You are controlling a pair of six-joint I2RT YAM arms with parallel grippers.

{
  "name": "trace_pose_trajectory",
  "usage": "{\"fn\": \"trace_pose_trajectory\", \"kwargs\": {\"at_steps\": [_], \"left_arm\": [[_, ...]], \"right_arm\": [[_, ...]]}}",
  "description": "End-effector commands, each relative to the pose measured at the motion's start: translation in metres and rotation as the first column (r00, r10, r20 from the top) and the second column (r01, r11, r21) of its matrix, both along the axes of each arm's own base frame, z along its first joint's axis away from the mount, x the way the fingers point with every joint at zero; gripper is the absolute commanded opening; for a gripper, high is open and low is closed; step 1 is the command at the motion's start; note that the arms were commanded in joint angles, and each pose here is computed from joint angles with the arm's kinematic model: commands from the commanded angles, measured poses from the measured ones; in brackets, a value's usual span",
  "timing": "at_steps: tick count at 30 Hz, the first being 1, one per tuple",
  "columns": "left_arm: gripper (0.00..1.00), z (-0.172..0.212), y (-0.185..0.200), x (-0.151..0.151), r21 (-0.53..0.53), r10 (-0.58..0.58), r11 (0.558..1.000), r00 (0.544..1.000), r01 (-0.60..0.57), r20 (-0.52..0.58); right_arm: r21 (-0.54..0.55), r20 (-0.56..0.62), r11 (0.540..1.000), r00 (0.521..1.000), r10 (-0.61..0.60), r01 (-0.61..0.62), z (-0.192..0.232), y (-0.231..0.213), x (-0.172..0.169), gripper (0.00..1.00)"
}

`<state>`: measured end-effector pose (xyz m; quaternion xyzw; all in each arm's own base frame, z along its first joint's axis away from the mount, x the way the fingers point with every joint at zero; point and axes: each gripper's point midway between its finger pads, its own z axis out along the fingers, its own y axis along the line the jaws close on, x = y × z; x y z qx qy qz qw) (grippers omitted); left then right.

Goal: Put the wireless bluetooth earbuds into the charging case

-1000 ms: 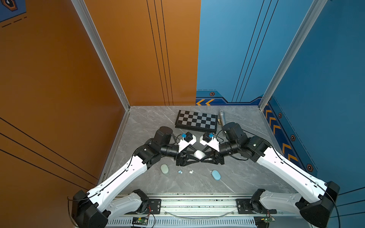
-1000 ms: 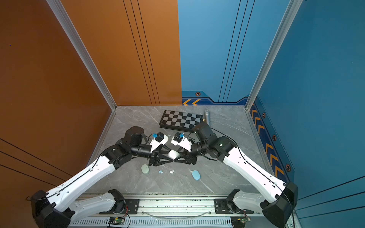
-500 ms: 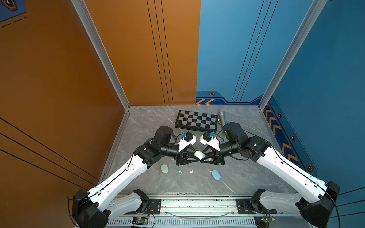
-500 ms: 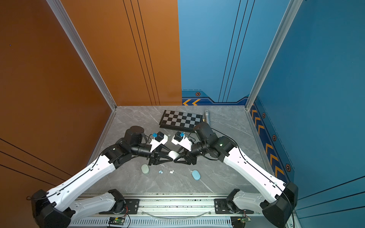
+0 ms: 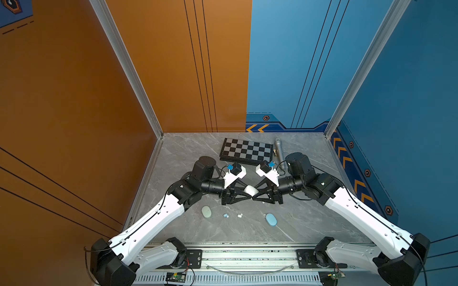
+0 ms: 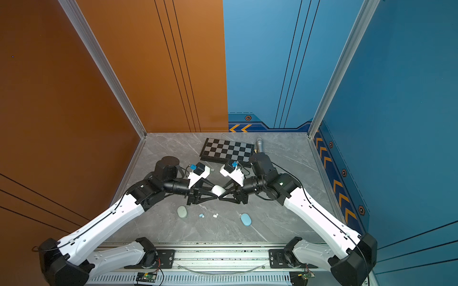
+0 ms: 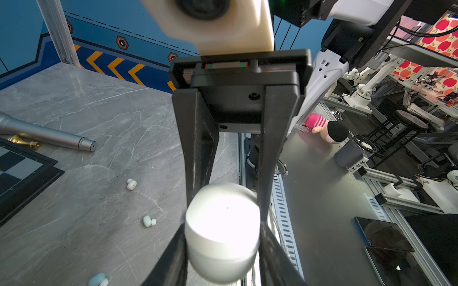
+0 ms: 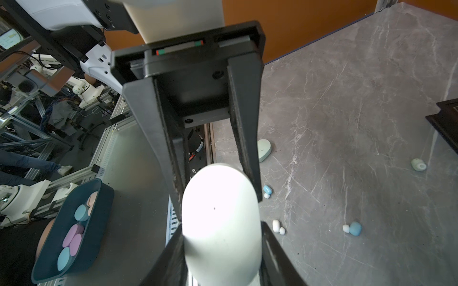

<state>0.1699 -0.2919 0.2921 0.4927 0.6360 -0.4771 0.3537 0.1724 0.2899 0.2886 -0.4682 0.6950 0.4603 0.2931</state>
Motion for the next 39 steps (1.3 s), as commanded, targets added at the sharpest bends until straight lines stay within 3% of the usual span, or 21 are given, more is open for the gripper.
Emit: {"fn": "trace_pose_trajectory", "kwargs": {"at_steps": [1,10,17,22,37,38,39], "left_arm": [[0.00,0.004,-0.002,-0.016,-0.011,-0.075,0.997,0.997,0.075,-0.026],[0.00,0.003,-0.001,-0.012,-0.006,-0.058,0.998,0.998,0.058,-0.028],[0.00,0.011,-0.001,0.001,-0.048,-0.001,0.999,1.000,0.000,-0.023],[0.00,0.024,0.001,0.016,-0.112,0.061,0.992,0.998,-0.062,-0.008],[0.00,0.022,0.001,0.021,-0.105,0.074,0.991,0.996,-0.078,-0.043],[0.01,0.022,0.001,0.021,-0.104,0.077,0.991,0.996,-0.082,-0.046],[0.08,0.022,0.001,0.022,-0.102,0.084,0.991,0.995,-0.089,-0.049]], "right_arm": [[0.053,0.044,0.988,0.988,-0.145,0.143,0.016,-0.006,0.033,0.43],[0.097,0.029,0.974,0.978,-0.206,0.202,0.024,-0.012,0.046,0.51],[0.093,0.029,0.973,0.977,-0.213,0.210,0.021,-0.013,0.046,0.48],[0.086,0.048,0.972,0.973,-0.224,0.219,0.018,-0.016,0.046,0.39],[0.129,0.126,0.960,0.956,-0.265,0.249,0.033,-0.021,0.051,0.01],[0.136,0.134,0.957,0.953,-0.272,0.255,0.035,-0.022,0.052,0.00],[0.142,0.142,0.955,0.950,-0.280,0.260,0.037,-0.022,0.053,0.00]]}}
